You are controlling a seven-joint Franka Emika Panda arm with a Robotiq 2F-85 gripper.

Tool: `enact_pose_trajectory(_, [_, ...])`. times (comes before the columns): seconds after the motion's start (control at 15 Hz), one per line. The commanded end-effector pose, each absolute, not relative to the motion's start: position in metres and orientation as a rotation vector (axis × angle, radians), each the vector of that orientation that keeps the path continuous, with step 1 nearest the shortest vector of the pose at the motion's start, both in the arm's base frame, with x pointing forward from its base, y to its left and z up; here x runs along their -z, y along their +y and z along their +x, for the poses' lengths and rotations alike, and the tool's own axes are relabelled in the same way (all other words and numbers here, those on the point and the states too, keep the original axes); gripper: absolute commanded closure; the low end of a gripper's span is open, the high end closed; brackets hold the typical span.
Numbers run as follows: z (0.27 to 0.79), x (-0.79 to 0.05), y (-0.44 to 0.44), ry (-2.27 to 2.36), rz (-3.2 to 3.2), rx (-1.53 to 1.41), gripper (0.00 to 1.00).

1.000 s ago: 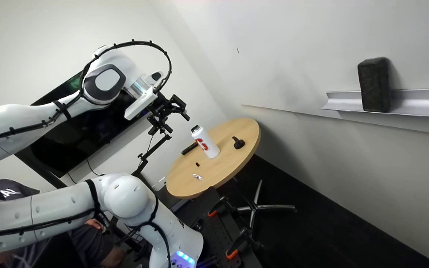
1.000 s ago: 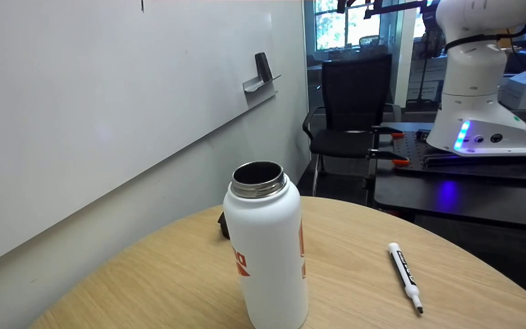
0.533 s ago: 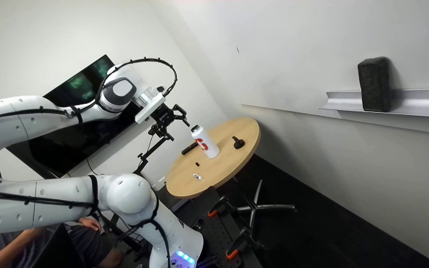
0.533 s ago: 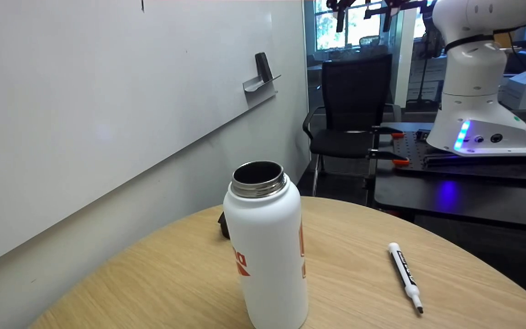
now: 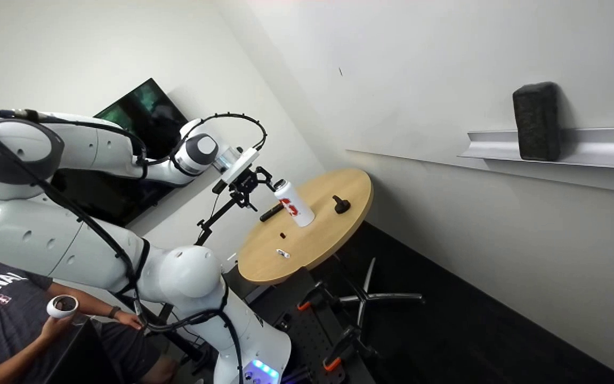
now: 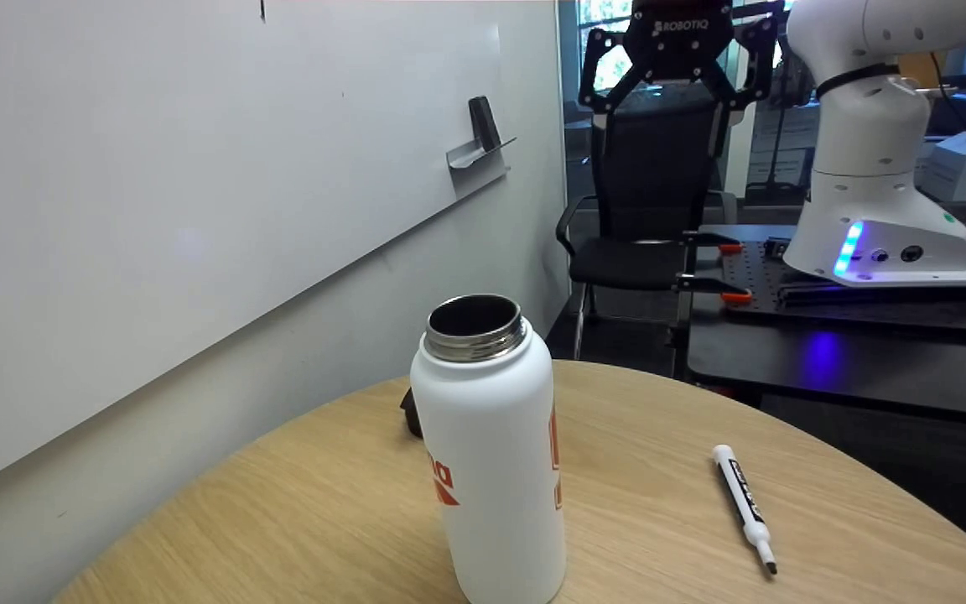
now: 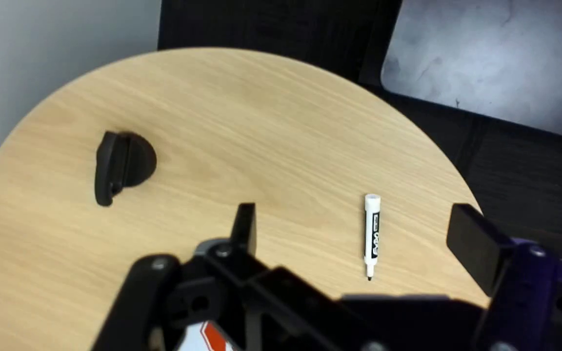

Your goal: Scribble on the whiteboard with the black marker

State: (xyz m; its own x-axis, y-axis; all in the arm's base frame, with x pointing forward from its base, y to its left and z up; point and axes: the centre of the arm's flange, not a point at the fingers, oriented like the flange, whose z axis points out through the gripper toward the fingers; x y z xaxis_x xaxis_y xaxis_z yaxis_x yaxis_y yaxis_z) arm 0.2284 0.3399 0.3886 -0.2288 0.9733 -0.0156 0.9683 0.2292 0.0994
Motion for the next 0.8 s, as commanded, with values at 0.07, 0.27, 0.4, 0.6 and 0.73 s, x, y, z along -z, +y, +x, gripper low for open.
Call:
enact_pose_trajectory(0.07, [0.239, -0.379, 0.366, 2.693, 1.706, -0.205, 0.0])
enact_pose_trajectory(0.27, [0.233, -0.373, 0.365, 2.648, 1.726, -0.183, 0.0])
enact_pose_trajectory(0.4, [0.236, -0.375, 0.365, 2.656, 1.717, -0.19, 0.0])
enact_pose_trajectory(0.6, [0.235, -0.357, 0.372, 2.62, 1.724, -0.162, 0.0])
enact_pose_trajectory(0.73, [0.229, -0.337, 0.377, 2.598, 1.744, -0.147, 0.0])
